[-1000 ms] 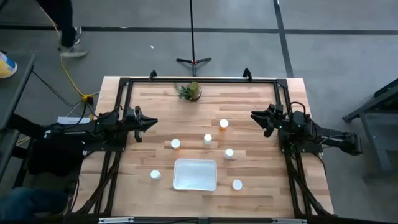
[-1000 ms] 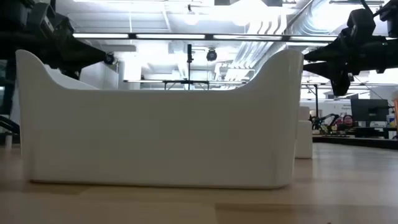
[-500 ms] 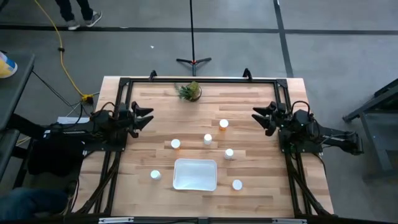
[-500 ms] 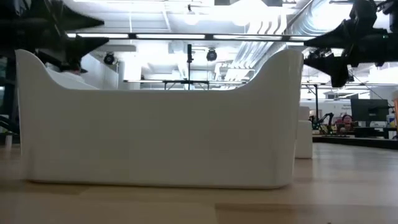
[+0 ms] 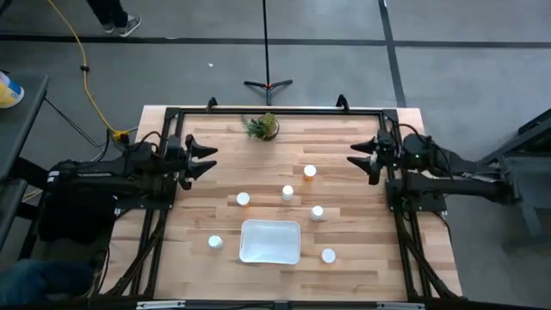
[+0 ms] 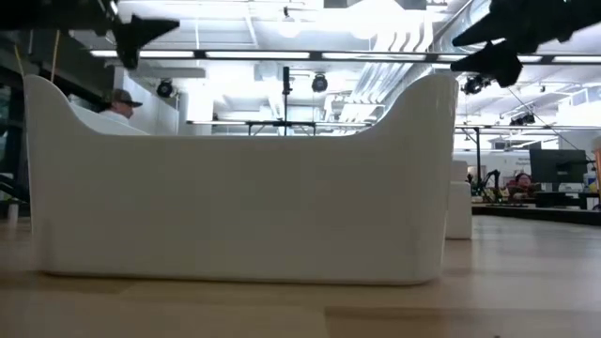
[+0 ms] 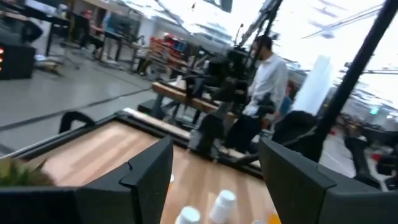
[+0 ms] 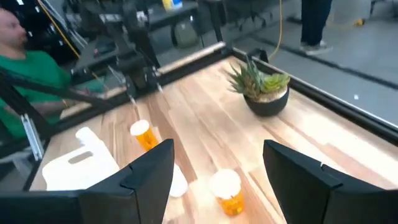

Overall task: Pick and place pill bottles into a basket
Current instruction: Put the top orange pill bottle into the white bin

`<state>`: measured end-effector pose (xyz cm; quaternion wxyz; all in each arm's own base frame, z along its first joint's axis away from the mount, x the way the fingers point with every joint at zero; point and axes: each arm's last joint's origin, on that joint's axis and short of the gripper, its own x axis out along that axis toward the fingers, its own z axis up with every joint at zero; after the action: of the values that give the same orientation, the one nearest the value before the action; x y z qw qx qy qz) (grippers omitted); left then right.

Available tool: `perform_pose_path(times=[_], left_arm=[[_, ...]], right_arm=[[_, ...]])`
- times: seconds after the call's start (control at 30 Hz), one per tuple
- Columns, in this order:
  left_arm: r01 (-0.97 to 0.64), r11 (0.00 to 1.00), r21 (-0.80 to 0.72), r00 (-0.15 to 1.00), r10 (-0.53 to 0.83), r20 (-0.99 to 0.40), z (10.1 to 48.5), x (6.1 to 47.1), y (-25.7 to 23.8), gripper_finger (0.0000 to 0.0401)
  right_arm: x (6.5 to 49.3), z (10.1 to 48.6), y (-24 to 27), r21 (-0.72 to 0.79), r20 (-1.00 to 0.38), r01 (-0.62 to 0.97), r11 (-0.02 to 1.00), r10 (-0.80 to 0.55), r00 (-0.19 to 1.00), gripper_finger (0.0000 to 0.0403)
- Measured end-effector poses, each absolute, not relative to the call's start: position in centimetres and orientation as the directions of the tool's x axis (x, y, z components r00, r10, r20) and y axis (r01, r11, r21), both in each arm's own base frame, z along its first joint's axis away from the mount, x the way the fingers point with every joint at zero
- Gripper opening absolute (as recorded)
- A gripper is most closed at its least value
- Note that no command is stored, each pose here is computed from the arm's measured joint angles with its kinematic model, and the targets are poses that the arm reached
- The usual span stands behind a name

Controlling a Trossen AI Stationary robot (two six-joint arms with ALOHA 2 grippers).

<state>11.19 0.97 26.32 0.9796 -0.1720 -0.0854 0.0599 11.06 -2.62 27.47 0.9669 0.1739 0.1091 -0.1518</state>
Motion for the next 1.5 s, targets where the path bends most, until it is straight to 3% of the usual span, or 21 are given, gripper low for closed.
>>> perform_pose_path(times=[0.3, 0.47, 0.6, 0.87, 1.03, 1.33, 1.5], left_arm=[[-0.055, 0.946, -0.318, 0.967, 0.131, 0.22, 29.3, 10.8, 0.9, 0.0269], [-0.099, 0.949, -0.3, 0.971, 0.158, 0.18, 28.9, 11.1, 1.0, 0.0269], [-0.15, 0.943, -0.298, 0.972, 0.195, 0.128, 28.4, 11.6, 1.1, 0.027], [-0.158, 0.949, -0.272, 0.983, 0.177, 0.048, 27.8, 13.1, 1.2, 0.0344], [-0.178, 0.913, -0.366, 0.979, 0.203, 0.029, 28.2, 13.8, 1.3, 0.0369], [-0.206, 0.903, -0.376, 0.971, 0.237, 0.038, 28.9, 14.1, 1.4, 0.0356], [-0.206, 0.906, -0.37, 0.97, 0.239, 0.045, 29.1, 14.0, 1.4, 0.0347]], right_arm=[[14.2, 30.4, -3.1, 0.301, -0.332, 0.297, 0.906, -0.192, 0.924, 0.0251], [16.0, 30.6, -3.4, 0.233, -0.392, 0.234, 0.944, -0.129, 0.911, 0.0252], [17.2, 30.1, -3.8, 0.195, -0.465, 0.282, 0.94, -0.164, 0.87, 0.0253], [20.0, 29.7, -4.2, 0.103, -0.562, 0.21, 0.972, -0.117, 0.819, 0.0268], [21.9, 29.2, -4.5, 0.072, -0.638, 0.188, 0.979, -0.1, 0.763, 0.0281], [24.9, 28.2, -5.2, 0.027, -0.767, 0.189, 0.982, -0.1, 0.633, 0.0282], [26.7, 27.4, -6.0, 0.081, -0.801, 0.217, 0.973, -0.066, 0.595, 0.0282]])
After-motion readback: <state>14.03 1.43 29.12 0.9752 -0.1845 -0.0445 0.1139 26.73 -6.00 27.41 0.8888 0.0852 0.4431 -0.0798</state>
